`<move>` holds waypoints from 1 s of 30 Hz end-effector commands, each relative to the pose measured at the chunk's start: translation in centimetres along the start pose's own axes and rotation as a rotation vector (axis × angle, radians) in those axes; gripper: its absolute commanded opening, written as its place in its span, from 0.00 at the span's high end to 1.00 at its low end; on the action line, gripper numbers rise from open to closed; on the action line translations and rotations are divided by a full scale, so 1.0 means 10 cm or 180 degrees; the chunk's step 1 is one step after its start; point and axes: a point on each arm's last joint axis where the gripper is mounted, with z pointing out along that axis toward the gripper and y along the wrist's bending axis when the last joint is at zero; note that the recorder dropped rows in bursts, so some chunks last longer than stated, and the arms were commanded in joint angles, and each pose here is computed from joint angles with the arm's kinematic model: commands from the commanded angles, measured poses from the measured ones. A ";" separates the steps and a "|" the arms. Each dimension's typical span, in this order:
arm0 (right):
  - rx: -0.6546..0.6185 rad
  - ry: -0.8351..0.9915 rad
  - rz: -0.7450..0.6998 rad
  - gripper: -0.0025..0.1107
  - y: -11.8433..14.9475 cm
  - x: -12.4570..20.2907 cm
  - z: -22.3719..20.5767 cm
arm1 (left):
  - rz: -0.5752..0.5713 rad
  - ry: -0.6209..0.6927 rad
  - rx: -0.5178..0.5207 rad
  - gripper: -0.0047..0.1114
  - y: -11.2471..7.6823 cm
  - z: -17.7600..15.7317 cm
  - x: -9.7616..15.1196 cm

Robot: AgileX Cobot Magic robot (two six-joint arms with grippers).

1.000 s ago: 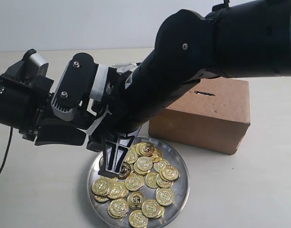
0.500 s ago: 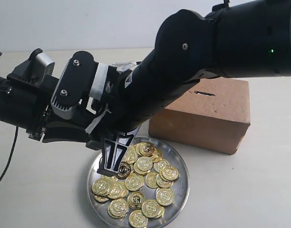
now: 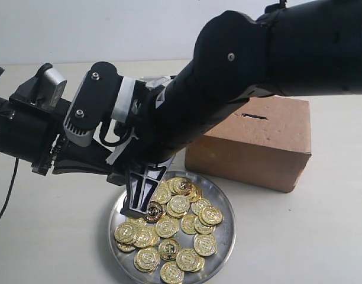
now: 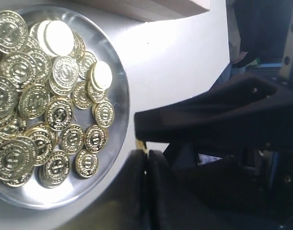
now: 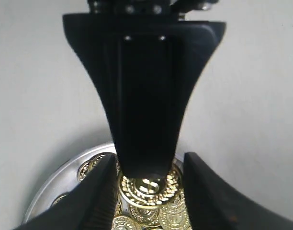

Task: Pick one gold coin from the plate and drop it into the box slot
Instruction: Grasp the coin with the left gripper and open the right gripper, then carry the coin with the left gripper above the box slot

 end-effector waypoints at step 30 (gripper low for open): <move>0.0470 0.0695 0.0285 0.33 0.05 0.12 -0.83 | 0.0771 0.0057 -0.0042 0.96 -0.26 -0.15 -0.28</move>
